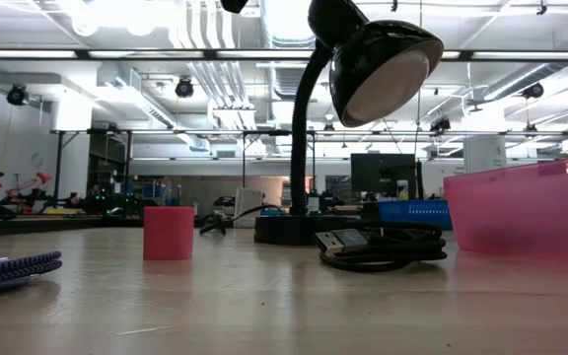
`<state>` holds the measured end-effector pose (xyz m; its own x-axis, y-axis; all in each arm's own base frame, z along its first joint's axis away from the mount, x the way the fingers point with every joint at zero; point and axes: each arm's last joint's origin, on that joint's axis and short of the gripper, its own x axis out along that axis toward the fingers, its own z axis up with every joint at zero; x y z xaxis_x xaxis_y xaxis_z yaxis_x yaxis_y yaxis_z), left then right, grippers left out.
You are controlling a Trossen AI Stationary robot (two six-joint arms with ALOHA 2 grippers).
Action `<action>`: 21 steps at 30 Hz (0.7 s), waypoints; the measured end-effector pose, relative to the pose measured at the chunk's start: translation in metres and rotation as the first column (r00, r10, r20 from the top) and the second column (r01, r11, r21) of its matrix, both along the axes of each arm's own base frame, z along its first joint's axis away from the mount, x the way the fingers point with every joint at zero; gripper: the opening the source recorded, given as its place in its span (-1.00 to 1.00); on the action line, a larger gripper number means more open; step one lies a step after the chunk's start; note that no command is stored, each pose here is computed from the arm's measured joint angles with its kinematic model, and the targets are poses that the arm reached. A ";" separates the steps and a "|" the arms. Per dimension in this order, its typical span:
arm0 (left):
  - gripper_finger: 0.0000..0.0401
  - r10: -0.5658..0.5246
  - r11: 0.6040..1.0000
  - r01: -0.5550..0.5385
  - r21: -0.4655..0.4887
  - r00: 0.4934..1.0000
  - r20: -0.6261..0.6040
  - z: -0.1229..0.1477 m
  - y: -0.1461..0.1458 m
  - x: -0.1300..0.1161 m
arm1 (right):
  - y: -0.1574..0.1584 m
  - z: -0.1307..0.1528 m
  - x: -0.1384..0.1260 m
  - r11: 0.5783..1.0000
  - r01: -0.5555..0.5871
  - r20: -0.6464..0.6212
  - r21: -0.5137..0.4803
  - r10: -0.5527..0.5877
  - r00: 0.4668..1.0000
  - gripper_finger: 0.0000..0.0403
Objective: Pick and place items into bin
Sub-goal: Put the white charger cable into the pink bin
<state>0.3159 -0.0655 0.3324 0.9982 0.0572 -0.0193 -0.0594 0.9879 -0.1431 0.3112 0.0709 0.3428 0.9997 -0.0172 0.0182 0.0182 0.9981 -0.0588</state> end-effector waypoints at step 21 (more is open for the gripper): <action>-0.48 0.005 1.000 -0.005 -0.005 1.000 0.020 0.002 0.001 0.000 | -0.010 0.038 -0.043 0.997 -0.011 0.068 0.077 0.005 0.998 -0.90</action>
